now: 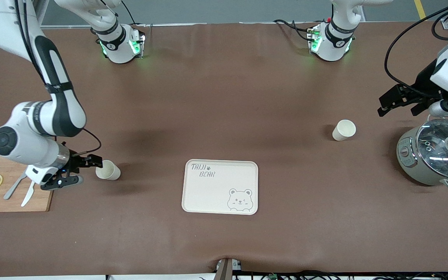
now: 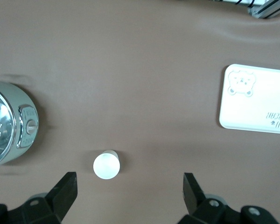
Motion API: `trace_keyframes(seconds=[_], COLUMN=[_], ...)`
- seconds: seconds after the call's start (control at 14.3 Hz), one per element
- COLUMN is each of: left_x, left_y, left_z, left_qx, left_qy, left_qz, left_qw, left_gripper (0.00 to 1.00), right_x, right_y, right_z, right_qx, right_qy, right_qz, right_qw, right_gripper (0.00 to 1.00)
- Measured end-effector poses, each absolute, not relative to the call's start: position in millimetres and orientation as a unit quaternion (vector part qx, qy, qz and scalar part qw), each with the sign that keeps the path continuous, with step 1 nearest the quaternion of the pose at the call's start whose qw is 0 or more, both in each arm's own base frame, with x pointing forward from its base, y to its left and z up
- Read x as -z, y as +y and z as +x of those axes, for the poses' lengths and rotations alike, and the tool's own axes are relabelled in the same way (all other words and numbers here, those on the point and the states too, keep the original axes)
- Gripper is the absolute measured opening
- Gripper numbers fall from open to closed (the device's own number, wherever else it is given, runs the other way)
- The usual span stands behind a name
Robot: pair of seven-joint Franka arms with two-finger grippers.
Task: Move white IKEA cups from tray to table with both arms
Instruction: 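Open the right gripper and lift it away from its cup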
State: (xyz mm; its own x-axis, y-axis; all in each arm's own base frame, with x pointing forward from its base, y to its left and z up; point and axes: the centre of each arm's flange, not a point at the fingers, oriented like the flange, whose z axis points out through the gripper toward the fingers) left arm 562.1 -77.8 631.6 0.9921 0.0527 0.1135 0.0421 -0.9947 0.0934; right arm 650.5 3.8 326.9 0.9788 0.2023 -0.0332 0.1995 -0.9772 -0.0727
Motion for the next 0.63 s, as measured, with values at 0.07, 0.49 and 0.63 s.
trace_keyframes(seconds=[0.07,0.49,0.63], left_x=[-634.1,-622.9,-623.7], left_y=[-78.5,-71.9,-70.3], left_z=[563.2,559.8,555.8], left_qx=[-0.058,-0.019,-0.002], left_qy=[0.023,-0.057,-0.076], left_qz=[0.997,0.998,0.997], left_qw=[0.045,-0.007,-0.014], left_gripper=[1.0,1.0,1.0], right_x=[-348.6,-473.2,-499.6], right_y=[2.2,-24.3,-25.4], right_z=[653.6,656.8,655.1], right_qx=[-0.023,-0.058,-0.061], right_qy=[-0.101,-0.087,-0.073], right_qz=[-0.994,-0.994,-0.995], right_qw=[0.035,0.041,0.038], right_gripper=[1.0,1.0,1.0])
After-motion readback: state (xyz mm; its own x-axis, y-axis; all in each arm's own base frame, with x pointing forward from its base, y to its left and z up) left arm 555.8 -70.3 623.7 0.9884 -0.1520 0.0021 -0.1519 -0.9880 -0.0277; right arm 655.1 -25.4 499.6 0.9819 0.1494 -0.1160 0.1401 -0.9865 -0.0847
